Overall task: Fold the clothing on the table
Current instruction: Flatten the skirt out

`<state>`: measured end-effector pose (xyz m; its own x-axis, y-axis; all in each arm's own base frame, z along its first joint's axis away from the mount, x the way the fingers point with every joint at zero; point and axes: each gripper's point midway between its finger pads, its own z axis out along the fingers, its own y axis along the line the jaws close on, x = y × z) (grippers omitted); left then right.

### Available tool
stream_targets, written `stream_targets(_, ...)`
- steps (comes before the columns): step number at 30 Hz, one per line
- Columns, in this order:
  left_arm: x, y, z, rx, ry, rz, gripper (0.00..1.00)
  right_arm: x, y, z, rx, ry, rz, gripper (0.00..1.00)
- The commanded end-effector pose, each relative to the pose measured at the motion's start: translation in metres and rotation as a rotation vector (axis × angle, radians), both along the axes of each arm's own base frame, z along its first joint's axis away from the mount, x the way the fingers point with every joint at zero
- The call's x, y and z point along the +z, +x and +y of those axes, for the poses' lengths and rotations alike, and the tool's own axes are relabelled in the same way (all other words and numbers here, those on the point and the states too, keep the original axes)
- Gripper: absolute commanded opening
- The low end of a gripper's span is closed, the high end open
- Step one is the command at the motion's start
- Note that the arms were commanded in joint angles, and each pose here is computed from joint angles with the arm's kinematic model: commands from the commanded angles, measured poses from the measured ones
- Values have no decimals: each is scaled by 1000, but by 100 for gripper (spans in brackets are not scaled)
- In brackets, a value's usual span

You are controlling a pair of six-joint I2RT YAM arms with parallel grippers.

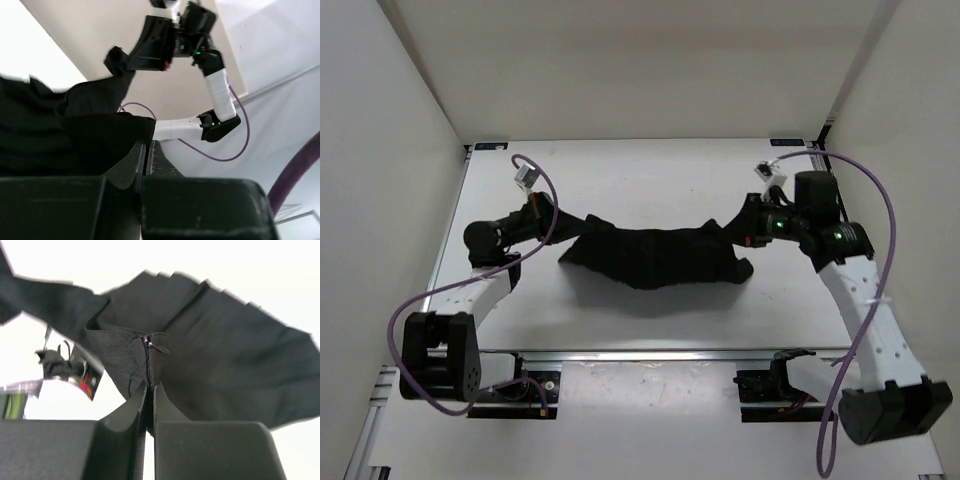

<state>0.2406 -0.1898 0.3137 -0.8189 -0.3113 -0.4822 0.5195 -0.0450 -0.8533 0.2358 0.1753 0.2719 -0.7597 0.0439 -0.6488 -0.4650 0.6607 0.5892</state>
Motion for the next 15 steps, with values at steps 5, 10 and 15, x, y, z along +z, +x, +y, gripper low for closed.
stream_targets(5, -40, 19, 10, 97, 63, 55, 0, -36, 36, -31, -146, 145, 84, 0)
stream_targets(10, -115, 91, 26, 282, 254, 216, 0, -79, 106, -61, -279, 156, 176, 0)
stream_targets(15, -97, 170, -9, 248, 285, 186, 0, -41, 189, -78, -308, 127, 75, 0)
